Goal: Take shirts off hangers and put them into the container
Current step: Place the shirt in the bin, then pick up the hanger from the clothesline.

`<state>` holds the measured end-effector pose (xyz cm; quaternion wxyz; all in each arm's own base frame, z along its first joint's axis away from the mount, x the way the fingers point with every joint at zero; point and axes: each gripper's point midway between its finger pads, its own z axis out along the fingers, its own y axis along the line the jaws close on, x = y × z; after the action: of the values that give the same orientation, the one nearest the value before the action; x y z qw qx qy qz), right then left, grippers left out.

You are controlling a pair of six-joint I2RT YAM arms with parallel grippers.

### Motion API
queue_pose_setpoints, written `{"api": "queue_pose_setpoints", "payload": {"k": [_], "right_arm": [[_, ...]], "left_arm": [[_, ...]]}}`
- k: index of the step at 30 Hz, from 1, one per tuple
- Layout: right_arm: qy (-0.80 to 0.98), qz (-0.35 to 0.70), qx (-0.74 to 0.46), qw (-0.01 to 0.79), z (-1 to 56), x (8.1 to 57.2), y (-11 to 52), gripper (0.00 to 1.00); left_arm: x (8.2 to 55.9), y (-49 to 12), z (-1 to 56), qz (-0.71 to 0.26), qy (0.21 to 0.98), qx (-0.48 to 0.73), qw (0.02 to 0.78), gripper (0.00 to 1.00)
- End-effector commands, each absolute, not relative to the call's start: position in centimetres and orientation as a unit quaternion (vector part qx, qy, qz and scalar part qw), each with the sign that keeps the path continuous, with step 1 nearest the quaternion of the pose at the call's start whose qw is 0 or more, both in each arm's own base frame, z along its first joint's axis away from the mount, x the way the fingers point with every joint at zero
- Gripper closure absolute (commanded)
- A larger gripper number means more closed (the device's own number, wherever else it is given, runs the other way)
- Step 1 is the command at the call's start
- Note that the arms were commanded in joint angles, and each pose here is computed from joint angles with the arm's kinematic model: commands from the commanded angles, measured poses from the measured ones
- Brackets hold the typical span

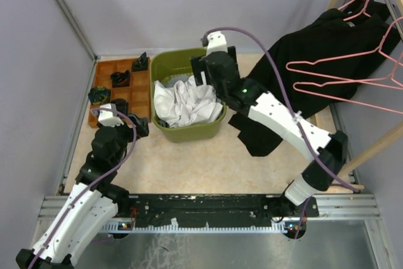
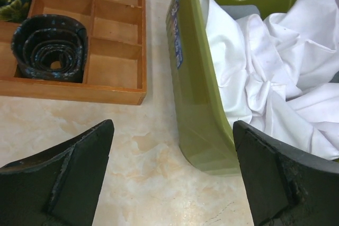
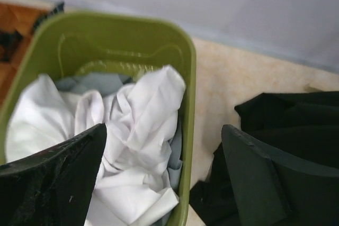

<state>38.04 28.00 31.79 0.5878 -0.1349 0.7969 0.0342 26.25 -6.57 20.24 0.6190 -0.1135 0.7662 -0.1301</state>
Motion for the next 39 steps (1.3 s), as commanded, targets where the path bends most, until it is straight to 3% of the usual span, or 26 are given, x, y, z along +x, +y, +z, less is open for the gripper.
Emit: {"api": "queue_pose_setpoints", "payload": {"k": [1,8,14,18,22,27,33,39], "right_arm": [[0.703,0.108,-0.022,0.703,45.3,36.0,24.5,0.11],[0.701,-0.010,0.065,0.710,45.9,35.3,18.2,0.08],[0.679,-0.104,0.092,0.721,47.0,35.4,15.2,0.06],[0.700,0.025,-0.038,0.713,44.0,34.9,20.7,0.06],[0.727,0.044,-0.012,0.685,40.7,34.1,20.5,0.08],[0.722,0.199,-0.189,0.635,34.5,29.6,26.6,0.06],[0.635,0.322,-0.242,0.659,32.6,23.5,26.5,0.06],[0.608,0.374,-0.288,0.638,28.3,18.8,25.4,0.05]], "left_arm": [[25.9,-4.9,21.2,-0.095,0.772,-0.143,0.612,0.01],[25.5,-4.2,20.2,-0.032,0.807,-0.077,0.585,0.01],[25.7,-5.0,20.3,-0.045,0.814,-0.061,0.577,0.01],[26.3,-6.8,22.4,-0.090,0.791,-0.035,0.604,0.01],[26.9,-9.4,26.5,-0.160,0.763,-0.012,0.626,0.01],[28.1,-13.4,33.6,-0.243,0.715,0.044,0.654,0.01],[29.5,-19.5,41.4,-0.359,0.627,0.145,0.676,0.01],[33.3,-27.2,41.9,-0.445,0.594,0.239,0.626,0.05]]}}
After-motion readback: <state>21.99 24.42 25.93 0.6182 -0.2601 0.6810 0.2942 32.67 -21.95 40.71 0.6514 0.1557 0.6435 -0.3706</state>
